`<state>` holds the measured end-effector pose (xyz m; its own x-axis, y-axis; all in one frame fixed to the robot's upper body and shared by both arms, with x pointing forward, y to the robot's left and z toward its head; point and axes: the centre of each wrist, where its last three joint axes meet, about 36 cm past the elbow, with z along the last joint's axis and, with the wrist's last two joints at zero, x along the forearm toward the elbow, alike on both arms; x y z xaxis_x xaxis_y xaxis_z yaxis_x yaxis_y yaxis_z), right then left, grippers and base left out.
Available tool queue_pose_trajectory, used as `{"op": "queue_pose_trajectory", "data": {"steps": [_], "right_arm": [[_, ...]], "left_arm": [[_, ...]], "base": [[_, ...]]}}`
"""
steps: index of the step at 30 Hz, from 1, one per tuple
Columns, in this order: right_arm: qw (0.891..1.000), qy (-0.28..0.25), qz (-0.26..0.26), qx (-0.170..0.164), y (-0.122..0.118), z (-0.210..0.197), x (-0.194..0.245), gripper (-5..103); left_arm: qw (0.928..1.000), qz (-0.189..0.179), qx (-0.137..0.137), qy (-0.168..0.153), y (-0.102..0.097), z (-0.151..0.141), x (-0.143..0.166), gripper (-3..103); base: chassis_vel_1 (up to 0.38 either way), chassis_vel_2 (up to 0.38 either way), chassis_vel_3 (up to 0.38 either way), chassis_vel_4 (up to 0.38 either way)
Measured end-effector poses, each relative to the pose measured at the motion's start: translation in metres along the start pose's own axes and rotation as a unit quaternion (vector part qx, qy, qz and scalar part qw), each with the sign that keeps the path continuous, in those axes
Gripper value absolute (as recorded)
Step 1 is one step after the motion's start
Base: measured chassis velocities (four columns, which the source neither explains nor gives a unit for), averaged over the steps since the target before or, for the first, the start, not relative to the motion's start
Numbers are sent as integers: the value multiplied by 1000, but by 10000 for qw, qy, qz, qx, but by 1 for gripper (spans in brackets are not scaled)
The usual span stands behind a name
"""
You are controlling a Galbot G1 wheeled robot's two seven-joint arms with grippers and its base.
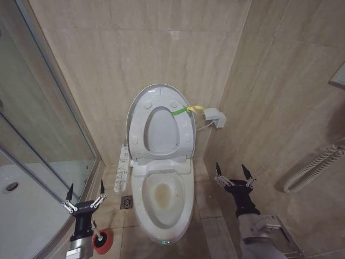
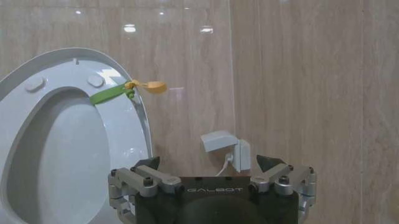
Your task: Open the toilet lid, clean the toilet bowl with a toilet brush, close the toilet lid, and flush.
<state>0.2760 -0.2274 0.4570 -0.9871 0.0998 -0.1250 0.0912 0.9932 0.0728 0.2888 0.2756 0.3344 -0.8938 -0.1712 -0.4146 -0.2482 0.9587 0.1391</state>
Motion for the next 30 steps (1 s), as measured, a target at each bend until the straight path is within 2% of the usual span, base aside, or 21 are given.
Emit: {"op": "queue_pose_trajectory", "data": {"steps": [4, 10, 14, 22, 24, 27, 30], "right_arm": [[10000, 1, 0, 0, 0, 0, 0, 100], [10000, 1, 0, 0, 0, 0, 0, 100], [10000, 0, 0, 0, 0, 0, 0, 100], [10000, 0, 0, 0, 0, 0, 0, 100], [10000, 0, 0, 0, 0, 0, 0, 100], [10000, 1, 0, 0, 0, 0, 0, 100], [10000, 1, 0, 0, 0, 0, 0, 100]], "left_arm": [[9999, 70, 140, 8, -7, -30, 4, 100], [9994, 90, 275, 162, -12, -54, 7, 100], [9974, 201, 599, 349, -16, -70, 15, 100], [9949, 584, 793, 220, -7, -64, 21, 100], [9934, 775, 832, 168, -4, -60, 24, 100], [9924, 885, 838, 142, -4, -56, 28, 100], [9930, 820, 827, 191, -8, -56, 30, 100]], "base": [[0, 0, 0, 0], [0, 0, 0, 0], [0, 0, 0, 0], [0, 0, 0, 0], [0, 0, 0, 0], [0, 0, 0, 0], [0, 0, 0, 0]]}}
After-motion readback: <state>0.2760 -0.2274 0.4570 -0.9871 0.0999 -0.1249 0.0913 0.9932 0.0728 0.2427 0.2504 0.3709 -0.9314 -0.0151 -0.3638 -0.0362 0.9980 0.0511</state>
